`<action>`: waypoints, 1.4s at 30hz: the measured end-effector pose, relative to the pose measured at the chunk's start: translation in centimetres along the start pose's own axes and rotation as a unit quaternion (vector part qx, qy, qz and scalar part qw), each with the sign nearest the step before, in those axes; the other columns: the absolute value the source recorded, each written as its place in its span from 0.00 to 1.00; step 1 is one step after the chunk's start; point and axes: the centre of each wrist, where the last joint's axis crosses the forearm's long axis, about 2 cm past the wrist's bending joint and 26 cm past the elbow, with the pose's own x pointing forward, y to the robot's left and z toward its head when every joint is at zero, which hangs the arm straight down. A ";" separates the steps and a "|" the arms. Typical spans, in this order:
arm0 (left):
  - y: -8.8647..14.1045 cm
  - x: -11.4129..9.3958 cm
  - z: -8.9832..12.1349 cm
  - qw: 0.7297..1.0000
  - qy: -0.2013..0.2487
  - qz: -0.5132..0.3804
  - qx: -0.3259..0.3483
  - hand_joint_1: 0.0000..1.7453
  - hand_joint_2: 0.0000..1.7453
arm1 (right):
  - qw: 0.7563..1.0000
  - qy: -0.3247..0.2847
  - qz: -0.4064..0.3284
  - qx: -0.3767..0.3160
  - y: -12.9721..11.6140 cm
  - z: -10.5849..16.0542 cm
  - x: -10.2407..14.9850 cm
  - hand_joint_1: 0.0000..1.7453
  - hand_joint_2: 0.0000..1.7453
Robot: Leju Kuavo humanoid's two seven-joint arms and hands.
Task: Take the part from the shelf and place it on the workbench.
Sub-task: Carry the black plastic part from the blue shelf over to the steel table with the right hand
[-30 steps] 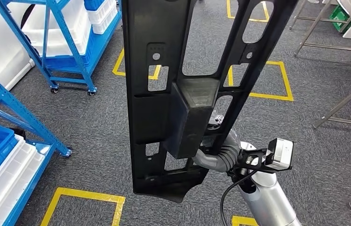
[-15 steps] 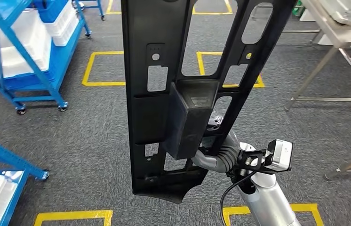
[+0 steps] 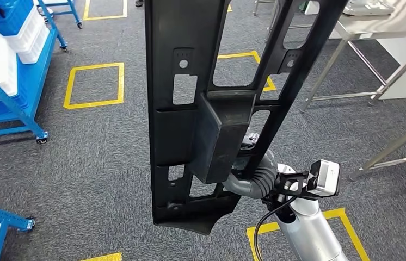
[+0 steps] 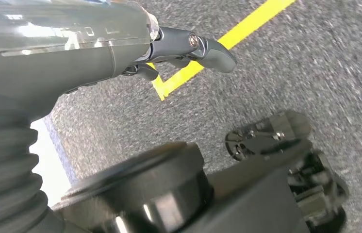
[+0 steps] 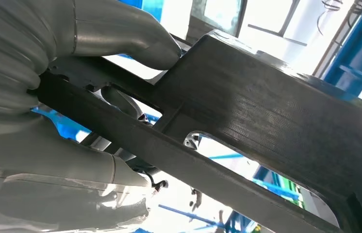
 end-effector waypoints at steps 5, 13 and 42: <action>0.0 0.1 0.0 1.000 -0.001 0.002 0.000 0.00 1.00 | 1.000 -0.004 -0.003 0.005 -0.1 -0.2 0.1 0.98 1.00; 0.0 0.1 0.0 1.000 -0.002 0.007 0.000 0.00 1.00 | 1.000 0.000 -0.008 0.006 -0.1 -0.3 0.0 0.98 1.00; -0.3 -0.2 0.1 1.000 0.005 0.000 -0.005 0.00 1.00 | 1.000 -0.001 -0.006 0.003 0.3 -0.5 0.2 0.98 1.00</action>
